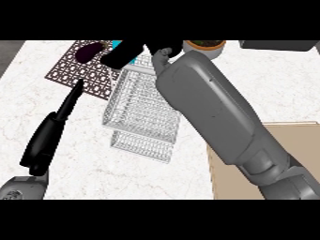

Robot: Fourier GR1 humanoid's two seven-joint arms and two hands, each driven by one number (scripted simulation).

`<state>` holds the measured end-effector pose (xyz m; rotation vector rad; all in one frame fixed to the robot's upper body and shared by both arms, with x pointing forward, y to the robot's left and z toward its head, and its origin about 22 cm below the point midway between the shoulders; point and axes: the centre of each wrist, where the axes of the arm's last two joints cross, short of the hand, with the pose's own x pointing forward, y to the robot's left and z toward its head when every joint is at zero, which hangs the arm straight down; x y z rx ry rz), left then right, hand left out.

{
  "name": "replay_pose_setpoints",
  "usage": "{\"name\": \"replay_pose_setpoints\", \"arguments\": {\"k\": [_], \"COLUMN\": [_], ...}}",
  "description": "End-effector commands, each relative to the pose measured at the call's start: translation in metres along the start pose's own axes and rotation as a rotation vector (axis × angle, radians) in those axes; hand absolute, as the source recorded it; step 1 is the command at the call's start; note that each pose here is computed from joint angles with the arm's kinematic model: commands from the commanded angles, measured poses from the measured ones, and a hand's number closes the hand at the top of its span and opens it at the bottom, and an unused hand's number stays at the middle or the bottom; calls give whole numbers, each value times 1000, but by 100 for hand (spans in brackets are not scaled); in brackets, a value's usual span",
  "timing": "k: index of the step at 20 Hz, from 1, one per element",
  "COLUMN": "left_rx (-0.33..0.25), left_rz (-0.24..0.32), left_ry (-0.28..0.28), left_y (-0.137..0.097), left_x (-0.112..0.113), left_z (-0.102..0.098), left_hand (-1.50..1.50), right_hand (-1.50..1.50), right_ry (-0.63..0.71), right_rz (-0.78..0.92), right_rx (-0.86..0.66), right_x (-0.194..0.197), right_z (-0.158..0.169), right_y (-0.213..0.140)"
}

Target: Pick the cupcake from the tray and place it in the tiered basket

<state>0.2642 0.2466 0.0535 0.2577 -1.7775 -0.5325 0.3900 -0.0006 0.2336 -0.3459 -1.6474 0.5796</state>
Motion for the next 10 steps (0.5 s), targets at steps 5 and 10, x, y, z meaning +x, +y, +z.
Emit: {"name": "replay_pose_setpoints", "arguments": {"k": [5,10], "left_rx": [-3,53], "left_rz": [-6,-19], "left_ry": [13,53], "left_y": [7,10], "left_x": [-7,-11], "left_z": [2,5], "left_hand": [0,0], "right_hand": [-150,-150], "right_ry": [-63,19], "right_rz": [-194,-230], "right_rx": [-347,-511], "right_x": [-11,-35], "right_z": [-18,-18], "right_y": [-11,-68]}}
